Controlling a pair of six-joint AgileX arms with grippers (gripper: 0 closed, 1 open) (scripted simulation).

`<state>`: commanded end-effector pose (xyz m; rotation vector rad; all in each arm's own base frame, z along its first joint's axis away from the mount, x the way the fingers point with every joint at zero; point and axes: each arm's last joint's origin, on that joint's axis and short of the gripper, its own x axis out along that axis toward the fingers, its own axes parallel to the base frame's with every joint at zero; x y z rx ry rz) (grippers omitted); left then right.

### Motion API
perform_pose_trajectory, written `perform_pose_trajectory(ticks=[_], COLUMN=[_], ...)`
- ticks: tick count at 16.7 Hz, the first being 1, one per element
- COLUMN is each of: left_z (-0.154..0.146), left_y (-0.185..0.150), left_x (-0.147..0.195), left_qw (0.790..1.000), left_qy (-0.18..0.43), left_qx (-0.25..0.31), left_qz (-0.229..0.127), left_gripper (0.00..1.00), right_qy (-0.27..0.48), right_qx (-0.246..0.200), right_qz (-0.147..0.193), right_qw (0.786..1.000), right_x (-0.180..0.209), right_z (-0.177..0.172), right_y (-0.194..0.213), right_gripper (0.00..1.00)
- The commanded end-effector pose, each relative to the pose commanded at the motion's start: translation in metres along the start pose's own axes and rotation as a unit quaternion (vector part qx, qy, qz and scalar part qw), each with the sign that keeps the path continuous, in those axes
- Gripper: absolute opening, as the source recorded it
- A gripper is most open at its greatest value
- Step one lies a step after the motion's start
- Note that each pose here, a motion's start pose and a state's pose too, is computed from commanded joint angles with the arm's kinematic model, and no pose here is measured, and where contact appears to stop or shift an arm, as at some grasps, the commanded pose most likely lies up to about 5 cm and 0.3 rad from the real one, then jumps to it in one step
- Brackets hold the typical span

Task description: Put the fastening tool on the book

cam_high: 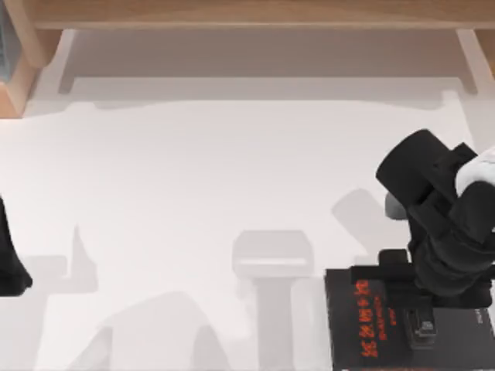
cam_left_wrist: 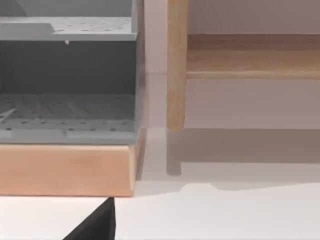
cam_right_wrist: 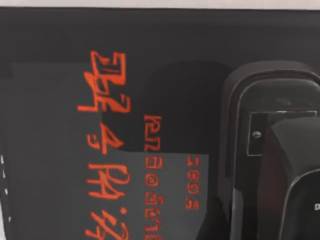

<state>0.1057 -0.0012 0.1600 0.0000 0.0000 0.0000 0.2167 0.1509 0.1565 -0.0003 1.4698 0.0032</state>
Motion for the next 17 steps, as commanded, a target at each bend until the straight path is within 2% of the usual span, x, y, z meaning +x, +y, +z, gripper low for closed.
perform_pose_trajectory(ticks=[11, 17], left_z=[0.0000, 0.0000], left_y=[0.0000, 0.0000], left_x=[0.0000, 0.0000], left_qw=[1.000, 1.000], left_qy=[0.000, 0.000], left_qx=[0.000, 0.000], left_qz=[0.000, 0.000], left_gripper=[1.00, 1.00], right_qy=[0.000, 0.000], right_qx=[0.000, 0.000], right_qz=[0.000, 0.000], right_qw=[1.000, 1.000], right_x=[0.0000, 0.0000], right_z=[0.0000, 0.0000], right_y=[0.0000, 0.0000], right_gripper=[0.98, 1.00])
